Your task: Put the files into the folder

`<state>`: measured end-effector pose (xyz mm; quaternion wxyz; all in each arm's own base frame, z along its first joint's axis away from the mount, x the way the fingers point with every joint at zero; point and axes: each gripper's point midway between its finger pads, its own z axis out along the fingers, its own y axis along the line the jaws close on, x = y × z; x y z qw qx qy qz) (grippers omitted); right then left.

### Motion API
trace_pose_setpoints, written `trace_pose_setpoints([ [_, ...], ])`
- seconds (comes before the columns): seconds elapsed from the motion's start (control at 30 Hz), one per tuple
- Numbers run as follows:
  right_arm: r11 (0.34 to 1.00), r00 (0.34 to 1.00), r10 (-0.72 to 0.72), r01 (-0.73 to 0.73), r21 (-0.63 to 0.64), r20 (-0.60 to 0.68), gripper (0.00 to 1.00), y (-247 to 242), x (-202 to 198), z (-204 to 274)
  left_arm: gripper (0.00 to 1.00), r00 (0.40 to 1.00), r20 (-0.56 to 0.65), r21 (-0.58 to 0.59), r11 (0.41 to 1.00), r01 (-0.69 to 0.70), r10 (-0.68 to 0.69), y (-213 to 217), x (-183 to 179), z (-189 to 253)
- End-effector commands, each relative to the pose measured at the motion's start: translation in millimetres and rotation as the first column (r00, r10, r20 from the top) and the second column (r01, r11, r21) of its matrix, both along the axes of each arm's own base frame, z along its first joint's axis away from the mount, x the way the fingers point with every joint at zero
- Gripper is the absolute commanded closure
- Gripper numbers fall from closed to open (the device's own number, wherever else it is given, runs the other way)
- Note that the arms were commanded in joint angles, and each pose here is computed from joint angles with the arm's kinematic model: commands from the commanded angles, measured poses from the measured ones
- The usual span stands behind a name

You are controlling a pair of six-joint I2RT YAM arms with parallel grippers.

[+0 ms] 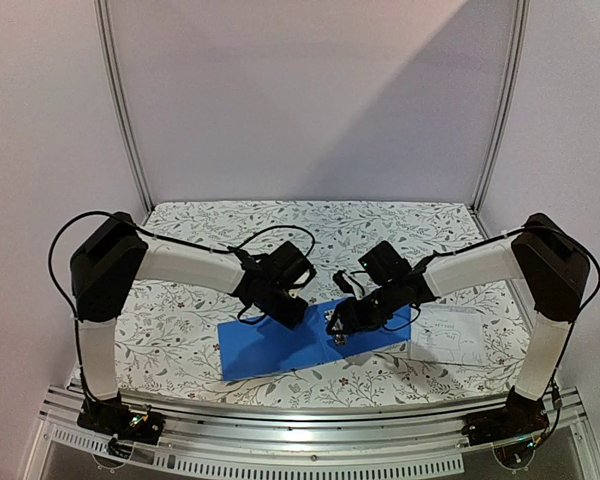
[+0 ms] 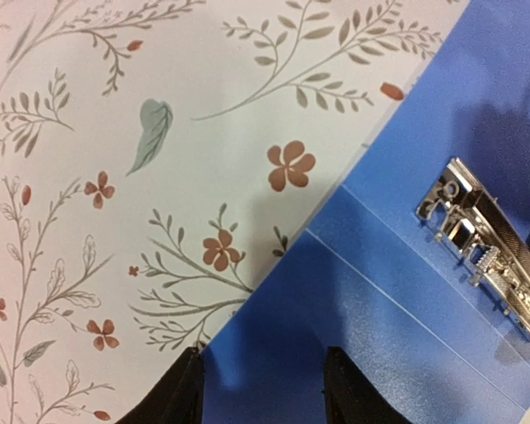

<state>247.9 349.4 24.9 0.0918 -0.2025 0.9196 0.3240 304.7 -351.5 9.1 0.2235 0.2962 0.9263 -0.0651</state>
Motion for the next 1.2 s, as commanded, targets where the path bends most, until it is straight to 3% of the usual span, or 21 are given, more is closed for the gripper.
trace_pose_setpoints([
  [0.0, 0.976, 0.988, -0.04, 0.007, -0.216, -0.148, 0.44, -37, -33, -53, 0.52, 0.999, -0.043, 0.107, 0.994, -0.002, 0.006, 20, -12, -19],
  [0.2, 0.972, 0.986, -0.054, 0.016, -0.233, -0.159, 0.48, -38, -32, -60, 0.45, 0.993, 0.108, 0.004, 0.999, 0.043, -0.043, -12, -19, 29],
  [0.33, 0.97, 0.98, -0.066, 0.019, -0.242, -0.187, 0.54, -39, -35, -65, 0.46, 0.988, 0.132, -0.073, 0.993, 0.088, -0.078, -34, -39, 45],
  [0.47, 0.968, 0.98, -0.072, 0.024, -0.249, -0.186, 0.55, -40, -35, -66, 0.53, 0.991, 0.043, -0.146, 0.98, 0.136, -0.131, -47, -64, 31],
  [0.6, 0.967, 0.98, -0.075, 0.026, -0.255, -0.185, 0.54, -42, -36, -66, 0.75, 0.989, -0.063, -0.127, 0.984, 0.125, -0.134, -43, -78, 3],
  [0.73, 0.965, 0.98, -0.078, 0.028, -0.261, -0.184, 0.54, -44, -37, -65, 0.89, 0.989, -0.118, -0.081, 0.994, 0.08, -0.089, -33, -81, -18],
  [0.93, 0.978, 0.987, -0.047, 0.014, -0.21, -0.152, 0.53, -40, -36, -48, 0.9, 0.992, -0.102, -0.029, 0.997, 0.066, -0.069, -24, -73, -35],
  [1.17, 0.983, 0.998, -0.062, 0.06, -0.172, -0.003, 0.5, -42, -19, -24, 0.91, 0.99, -0.123, -0.03, 0.997, 0.073, -0.076, -22, -77, -42],
])
